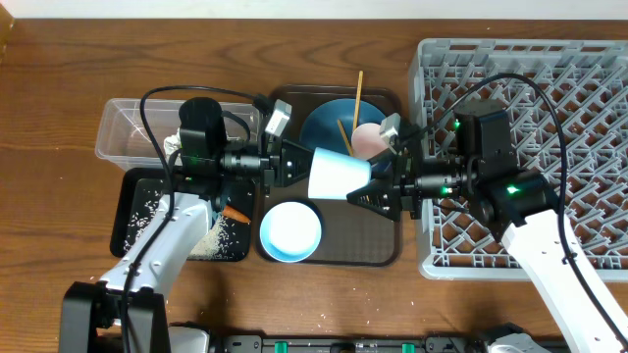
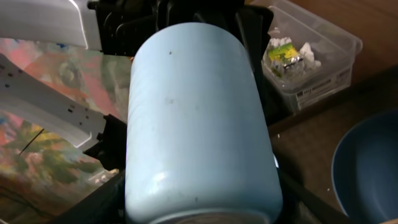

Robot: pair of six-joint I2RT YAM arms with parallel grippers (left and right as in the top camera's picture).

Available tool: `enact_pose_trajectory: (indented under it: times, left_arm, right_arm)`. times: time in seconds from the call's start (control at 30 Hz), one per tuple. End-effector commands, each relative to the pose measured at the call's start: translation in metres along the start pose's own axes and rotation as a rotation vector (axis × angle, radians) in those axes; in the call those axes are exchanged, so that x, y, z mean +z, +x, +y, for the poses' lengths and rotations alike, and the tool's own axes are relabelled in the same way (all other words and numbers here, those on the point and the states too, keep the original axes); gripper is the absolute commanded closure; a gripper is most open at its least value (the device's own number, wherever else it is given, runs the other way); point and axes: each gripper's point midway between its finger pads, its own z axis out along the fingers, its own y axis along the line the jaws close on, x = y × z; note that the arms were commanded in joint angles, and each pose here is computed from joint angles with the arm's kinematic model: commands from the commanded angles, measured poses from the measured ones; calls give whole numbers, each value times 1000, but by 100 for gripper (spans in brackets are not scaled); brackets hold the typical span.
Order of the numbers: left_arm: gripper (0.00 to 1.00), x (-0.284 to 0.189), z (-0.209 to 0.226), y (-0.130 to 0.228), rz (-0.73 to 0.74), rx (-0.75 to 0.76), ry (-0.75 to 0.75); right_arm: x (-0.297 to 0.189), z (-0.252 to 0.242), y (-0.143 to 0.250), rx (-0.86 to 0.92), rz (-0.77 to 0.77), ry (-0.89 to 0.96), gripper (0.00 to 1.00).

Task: Sort waste into correct bins and load items into the dishwasher rack
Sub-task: 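Grasp the light-blue cup with the right gripper from the left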

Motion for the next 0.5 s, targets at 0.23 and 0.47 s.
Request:
enact_pose_trajectory:
  times: [0.23,0.47]
  left_arm:
    - [87,4,-8,2,14,14,27]
    - [71,4,-6,1,9,21,16]
  right_arm:
    - [-8,-9,-13,-7,-35,44,40]
    - [-12,-14,-15,18,-48,59,43]
